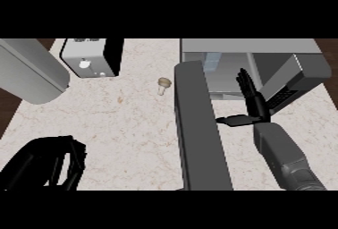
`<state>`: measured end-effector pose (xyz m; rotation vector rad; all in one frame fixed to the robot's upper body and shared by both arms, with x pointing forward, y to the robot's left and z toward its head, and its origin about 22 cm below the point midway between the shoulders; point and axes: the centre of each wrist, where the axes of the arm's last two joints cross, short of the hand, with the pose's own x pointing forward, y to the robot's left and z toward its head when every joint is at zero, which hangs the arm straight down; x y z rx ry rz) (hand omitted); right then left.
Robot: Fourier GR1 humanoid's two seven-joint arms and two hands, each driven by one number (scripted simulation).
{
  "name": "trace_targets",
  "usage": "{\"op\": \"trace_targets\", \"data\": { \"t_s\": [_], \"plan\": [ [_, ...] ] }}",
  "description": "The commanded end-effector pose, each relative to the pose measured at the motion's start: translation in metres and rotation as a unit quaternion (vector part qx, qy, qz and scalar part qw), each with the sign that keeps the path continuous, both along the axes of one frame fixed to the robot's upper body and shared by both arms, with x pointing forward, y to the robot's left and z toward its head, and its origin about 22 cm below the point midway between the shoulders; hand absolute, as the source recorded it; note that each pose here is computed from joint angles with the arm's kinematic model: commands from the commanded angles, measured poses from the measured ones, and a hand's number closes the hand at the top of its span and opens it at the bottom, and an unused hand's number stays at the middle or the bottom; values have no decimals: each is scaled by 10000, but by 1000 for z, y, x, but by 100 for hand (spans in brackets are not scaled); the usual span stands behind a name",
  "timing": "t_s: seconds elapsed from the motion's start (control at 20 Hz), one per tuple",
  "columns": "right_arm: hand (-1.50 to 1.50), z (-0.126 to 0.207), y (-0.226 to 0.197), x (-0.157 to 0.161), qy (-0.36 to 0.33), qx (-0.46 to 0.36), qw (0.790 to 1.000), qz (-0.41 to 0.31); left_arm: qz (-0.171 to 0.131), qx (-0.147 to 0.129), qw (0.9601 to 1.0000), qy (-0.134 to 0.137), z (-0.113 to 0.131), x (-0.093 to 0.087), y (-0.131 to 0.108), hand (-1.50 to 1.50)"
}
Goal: Pick up the milk, place it into the microwave and close the microwave
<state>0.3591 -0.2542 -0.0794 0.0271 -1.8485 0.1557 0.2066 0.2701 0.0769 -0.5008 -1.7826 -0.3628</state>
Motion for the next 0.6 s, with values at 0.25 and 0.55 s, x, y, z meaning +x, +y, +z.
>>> {"op": "trace_targets", "data": {
  "t_s": [0.25,0.55],
  "plan": [
    [-150,-46,-42,-66,110,145,9998,49,-481,397,9980,-134,-9,21,-39,150],
    [-150,-46,-72,-96,69,59,10000,-8,-683,627,9954,-219,-7,31,-87,150]
  ]
}}
